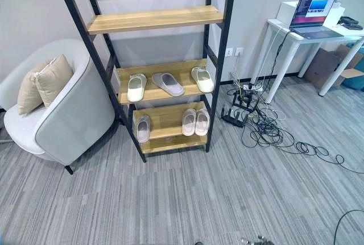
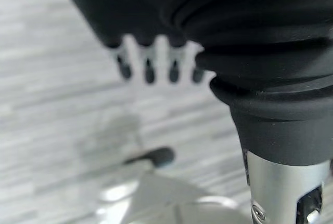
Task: Arrange the slippers neatly on the shoe rack.
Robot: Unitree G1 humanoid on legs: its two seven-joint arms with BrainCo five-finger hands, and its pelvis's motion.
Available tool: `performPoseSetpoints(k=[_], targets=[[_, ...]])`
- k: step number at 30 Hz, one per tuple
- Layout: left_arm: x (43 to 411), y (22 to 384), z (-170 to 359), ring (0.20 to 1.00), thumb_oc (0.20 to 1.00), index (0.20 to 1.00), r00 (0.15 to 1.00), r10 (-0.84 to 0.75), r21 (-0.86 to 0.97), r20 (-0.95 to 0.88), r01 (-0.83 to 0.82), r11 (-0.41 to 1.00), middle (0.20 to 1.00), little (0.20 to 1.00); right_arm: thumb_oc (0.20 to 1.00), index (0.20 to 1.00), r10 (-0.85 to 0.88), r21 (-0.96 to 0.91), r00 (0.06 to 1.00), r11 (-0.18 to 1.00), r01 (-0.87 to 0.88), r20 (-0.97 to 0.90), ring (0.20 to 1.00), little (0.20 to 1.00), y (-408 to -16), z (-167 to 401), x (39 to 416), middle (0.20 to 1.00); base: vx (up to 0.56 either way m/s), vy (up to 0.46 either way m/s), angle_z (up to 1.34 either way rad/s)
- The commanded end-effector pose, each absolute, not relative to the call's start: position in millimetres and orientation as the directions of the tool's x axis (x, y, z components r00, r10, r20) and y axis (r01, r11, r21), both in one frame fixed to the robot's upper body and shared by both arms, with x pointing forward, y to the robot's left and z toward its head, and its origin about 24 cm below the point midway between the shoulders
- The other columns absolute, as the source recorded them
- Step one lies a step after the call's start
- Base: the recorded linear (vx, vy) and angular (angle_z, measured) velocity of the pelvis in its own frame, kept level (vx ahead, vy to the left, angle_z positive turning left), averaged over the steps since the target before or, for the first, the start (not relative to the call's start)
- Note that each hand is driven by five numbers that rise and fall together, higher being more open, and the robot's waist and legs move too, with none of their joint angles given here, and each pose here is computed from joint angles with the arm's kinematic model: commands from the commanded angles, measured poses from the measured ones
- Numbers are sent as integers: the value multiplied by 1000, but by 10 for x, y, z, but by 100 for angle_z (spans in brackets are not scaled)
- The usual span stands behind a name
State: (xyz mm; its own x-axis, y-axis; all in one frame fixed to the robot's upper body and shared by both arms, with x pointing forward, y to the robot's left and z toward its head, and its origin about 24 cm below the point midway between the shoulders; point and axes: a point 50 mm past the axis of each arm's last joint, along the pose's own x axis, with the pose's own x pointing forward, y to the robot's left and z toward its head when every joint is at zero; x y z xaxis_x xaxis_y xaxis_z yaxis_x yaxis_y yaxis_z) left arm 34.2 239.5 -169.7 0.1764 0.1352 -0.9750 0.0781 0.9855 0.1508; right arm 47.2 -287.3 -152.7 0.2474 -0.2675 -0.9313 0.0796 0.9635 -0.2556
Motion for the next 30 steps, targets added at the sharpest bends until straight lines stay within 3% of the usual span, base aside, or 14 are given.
performPoseSetpoints(k=[1,7,16,20,24,28,30], targets=[[488,2411,-1682,1000,1000,1000,205,159,183,-966,104,978,1000,1000,1000,1000,-281,-282,230,959,30,-932,1000,1000,-2893,-1526,463,1000,0,0,0],[665,2321,-1678,1000,1000,1000,257,130,172,-958,150,974,1000,1000,1000,1000,-274,-266,146,961,73,-951,1000,1000,-2880,-1555,280,1000,7,-21,1],[935,2099,-1665,1000,1000,1000,336,53,131,-940,214,968,1000,1000,1000,1000,-282,-272,201,959,78,-938,1000,1000,-2914,-1524,474,1000,-10,-83,2],[1051,1954,-1655,1000,1000,1000,371,12,133,-929,302,944,1000,1000,1000,1000,-273,-282,165,959,-30,-948,1000,1000,-2838,-1557,471,1000,98,-106,22],[862,2018,-1690,1000,1000,1000,323,31,128,-946,286,950,1000,1000,1000,1000,-231,-255,172,957,-136,-958,1000,1000,-2712,-1596,504,1000,356,79,9],[408,2173,-1743,1000,1000,1000,169,101,142,-981,257,956,1000,1000,1000,1000,-193,-246,242,946,-210,-951,1000,1000,-2602,-1599,691,1000,391,171,-25],[299,2297,-1728,1000,1000,1000,130,143,171,-981,244,955,1000,1000,1000,1000,-182,-236,252,951,-200,-950,1000,1000,-2577,-1600,720,1000,363,222,-64]])
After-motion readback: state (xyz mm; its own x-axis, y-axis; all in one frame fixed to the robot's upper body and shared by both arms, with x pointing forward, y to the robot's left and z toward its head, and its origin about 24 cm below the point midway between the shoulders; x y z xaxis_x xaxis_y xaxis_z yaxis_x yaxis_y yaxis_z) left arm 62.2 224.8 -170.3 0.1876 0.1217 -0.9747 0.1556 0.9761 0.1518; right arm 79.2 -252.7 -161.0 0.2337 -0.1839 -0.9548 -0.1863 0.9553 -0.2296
